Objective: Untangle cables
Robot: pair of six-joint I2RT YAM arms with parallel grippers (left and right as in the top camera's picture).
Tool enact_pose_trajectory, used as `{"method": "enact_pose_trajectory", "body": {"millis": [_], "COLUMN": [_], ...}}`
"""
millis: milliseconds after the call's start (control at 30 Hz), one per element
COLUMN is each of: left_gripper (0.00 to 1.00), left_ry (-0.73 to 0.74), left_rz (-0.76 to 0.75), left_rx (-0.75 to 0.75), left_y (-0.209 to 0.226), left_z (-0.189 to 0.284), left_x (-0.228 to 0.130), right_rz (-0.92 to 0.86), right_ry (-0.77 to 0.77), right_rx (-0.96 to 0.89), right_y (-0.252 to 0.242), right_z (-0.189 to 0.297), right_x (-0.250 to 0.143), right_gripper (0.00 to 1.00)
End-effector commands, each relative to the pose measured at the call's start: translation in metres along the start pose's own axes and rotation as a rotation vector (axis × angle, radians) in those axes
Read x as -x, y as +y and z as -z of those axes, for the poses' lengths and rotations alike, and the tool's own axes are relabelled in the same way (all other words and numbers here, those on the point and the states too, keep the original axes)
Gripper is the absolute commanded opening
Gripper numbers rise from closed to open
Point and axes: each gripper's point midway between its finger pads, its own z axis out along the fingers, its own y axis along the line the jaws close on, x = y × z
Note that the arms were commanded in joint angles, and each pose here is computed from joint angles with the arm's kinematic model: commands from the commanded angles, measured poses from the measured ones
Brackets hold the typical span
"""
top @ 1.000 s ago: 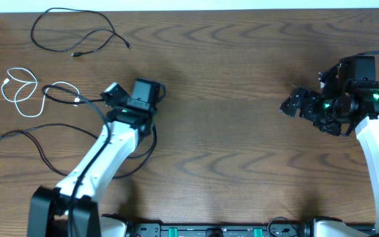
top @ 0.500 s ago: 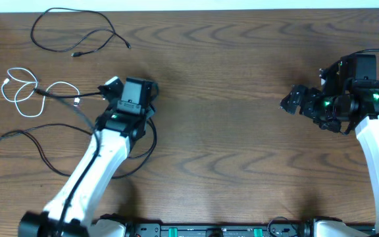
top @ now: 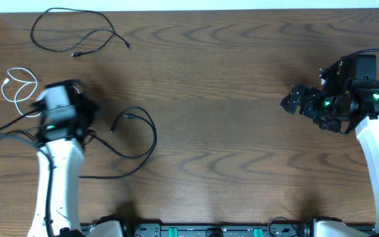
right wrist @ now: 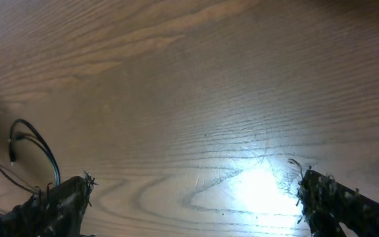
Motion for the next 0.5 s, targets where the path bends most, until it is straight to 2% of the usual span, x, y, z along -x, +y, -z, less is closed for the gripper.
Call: {"method": "enact_pose_trajectory", "body": {"millis": [0, 200, 233, 400, 467], "left_gripper": [0.76, 0.76, 0.80, 0.82, 0.89], "left_ry": [-0.054, -0.074, -0.076, 0.018, 0.065], "left_rz": [0.104, 0.302, 0.330, 0.384, 0.385], "left_rx": [0.083, 0.221, 0.248, 0.359, 0.396], "left_y": [0.036, 0.094, 0.103, 0.138, 0.146], "left_z": [-0.004, -0.024, -0.028, -0.050, -0.058], "left_x": [0.032, 0.052, 0.052, 0.035, 0.024], "right_rz": [0.017, 0.024, 0.024, 0.022, 0.023], "right_ry": [0.003, -0.020, -0.019, -0.011, -0.014], "right_rx": [-0.008, 0.001, 0.001, -0.003, -0.002], "right_y": [0.000, 0.002, 0.002, 0.001, 0.001], "right_z": [-0.002, -0.002, -0.002, -0.002, -0.002], "right_x": [-0.002, 0.004, 0.004, 0.002, 0.003], "right_gripper": [0.99, 0.99, 0.99, 0.99, 0.99]}}
